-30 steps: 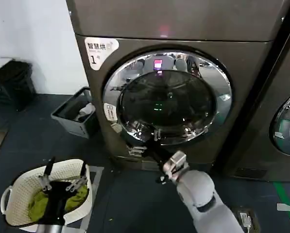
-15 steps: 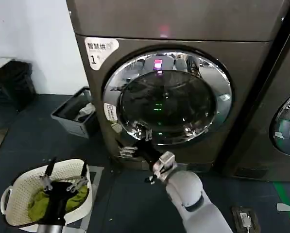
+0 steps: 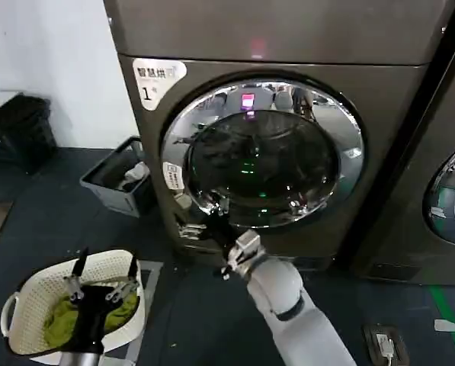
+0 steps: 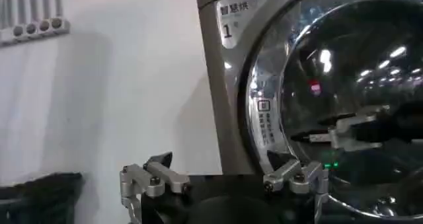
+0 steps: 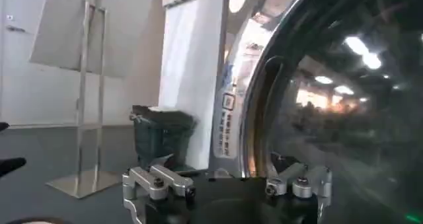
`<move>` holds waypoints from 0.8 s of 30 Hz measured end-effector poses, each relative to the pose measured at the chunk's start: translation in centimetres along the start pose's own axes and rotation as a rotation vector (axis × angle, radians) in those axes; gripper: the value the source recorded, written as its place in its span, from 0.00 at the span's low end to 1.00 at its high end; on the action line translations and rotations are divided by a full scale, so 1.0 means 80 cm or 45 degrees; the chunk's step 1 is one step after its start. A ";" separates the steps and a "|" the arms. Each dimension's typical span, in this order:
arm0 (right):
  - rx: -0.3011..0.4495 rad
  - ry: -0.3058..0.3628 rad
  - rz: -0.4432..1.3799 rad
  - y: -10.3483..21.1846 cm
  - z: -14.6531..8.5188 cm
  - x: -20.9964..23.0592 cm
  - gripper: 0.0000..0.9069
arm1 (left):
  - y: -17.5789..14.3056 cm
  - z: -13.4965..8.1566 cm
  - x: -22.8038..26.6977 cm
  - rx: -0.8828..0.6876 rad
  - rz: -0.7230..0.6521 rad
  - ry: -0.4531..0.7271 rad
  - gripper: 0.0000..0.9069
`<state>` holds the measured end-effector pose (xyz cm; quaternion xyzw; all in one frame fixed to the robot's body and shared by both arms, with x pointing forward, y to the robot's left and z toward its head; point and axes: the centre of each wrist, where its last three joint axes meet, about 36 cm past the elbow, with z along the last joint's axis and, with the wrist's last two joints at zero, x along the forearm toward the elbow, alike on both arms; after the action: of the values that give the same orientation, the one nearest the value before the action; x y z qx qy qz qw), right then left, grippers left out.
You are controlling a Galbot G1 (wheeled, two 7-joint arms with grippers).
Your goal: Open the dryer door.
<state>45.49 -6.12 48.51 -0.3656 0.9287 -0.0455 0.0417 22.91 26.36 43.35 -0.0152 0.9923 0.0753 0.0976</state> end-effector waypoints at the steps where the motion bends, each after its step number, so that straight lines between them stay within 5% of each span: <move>1: 0.000 0.001 0.002 0.000 0.000 -0.002 1.00 | 0.000 0.000 0.000 0.000 0.000 0.001 1.00; 24: -0.001 0.040 0.007 0.006 0.008 -0.040 1.00 | -0.002 -0.003 0.000 0.006 0.007 -0.004 1.00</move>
<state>47.57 -3.66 47.97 -0.3623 0.9303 -0.0506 0.0272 22.88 26.14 43.54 -0.0120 0.9923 0.0734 0.0990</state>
